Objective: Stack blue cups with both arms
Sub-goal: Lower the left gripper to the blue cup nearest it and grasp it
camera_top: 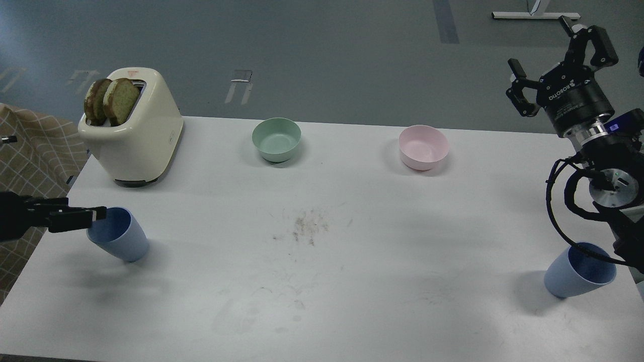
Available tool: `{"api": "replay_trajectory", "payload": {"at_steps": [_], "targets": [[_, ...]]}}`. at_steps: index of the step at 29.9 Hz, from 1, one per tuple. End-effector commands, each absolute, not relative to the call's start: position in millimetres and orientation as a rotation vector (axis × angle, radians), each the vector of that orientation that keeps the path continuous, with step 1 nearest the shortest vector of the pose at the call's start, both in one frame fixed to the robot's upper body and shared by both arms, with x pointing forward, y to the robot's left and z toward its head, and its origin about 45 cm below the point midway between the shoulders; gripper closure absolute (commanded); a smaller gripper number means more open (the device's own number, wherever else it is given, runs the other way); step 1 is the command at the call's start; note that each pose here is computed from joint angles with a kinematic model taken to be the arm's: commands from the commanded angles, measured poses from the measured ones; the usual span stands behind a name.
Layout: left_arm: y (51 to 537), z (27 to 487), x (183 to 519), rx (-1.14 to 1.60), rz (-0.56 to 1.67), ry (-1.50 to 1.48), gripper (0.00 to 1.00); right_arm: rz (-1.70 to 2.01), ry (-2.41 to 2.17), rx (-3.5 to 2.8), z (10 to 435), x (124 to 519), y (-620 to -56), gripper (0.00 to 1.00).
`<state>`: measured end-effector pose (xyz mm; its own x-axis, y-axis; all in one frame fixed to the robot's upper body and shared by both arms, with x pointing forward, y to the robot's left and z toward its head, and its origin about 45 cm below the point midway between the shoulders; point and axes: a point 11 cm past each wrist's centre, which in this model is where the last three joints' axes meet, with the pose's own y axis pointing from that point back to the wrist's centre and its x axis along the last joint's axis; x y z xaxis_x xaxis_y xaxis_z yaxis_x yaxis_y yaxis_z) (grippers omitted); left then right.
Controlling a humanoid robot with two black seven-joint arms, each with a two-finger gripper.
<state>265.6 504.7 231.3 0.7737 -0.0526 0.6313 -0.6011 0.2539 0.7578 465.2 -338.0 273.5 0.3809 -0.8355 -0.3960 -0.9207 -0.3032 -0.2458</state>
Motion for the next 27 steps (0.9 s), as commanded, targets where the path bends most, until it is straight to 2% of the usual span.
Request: {"api": "replay_trajectory", "payload": {"at_steps": [1,13,16,18,20,22,24,25,26,27], "targets": [[508.5,224.3,266.6,1.286,0.412,-0.602,0.02,0.262,1.524,-2.214,274.3,464.6,-342.0,0.0],[512.5,205.4,261.0,1.294,0.419,-0.592,0.09,0.259,1.531,-2.216,274.4,462.8,-346.2,0.0],[512.0,205.0,261.2,1.292,0.418,-0.592,0.15,0.259,1.531,-2.216,274.4,462.8,-346.2,0.0],[512.4,203.3,259.3,1.294,0.416,-0.586,0.29,0.26,1.532,-2.216,273.7,462.4,-346.3,0.0],[512.9,201.6,257.3,1.296,0.412,-0.58,0.49,0.26,1.532,-2.216,273.7,462.4,-346.3,0.0],[513.0,201.2,256.8,1.296,0.411,-0.579,0.6,0.262,1.534,-2.216,273.0,462.1,-346.5,0.0],[513.2,200.7,256.2,1.299,0.406,-0.581,0.77,0.263,1.535,-2.216,272.3,461.8,-346.7,0.0],[513.7,199.4,254.8,1.306,0.394,-0.583,0.94,0.263,1.535,-2.216,272.3,461.8,-346.7,0.0],[514.1,198.8,254.0,1.314,0.379,-0.589,1.0,0.263,1.535,-2.216,272.3,461.8,-346.7,0.0],[513.6,198.5,254.4,1.317,0.372,-0.596,1.0,0.265,1.536,-2.216,271.5,461.5,-346.9,0.0]]}}
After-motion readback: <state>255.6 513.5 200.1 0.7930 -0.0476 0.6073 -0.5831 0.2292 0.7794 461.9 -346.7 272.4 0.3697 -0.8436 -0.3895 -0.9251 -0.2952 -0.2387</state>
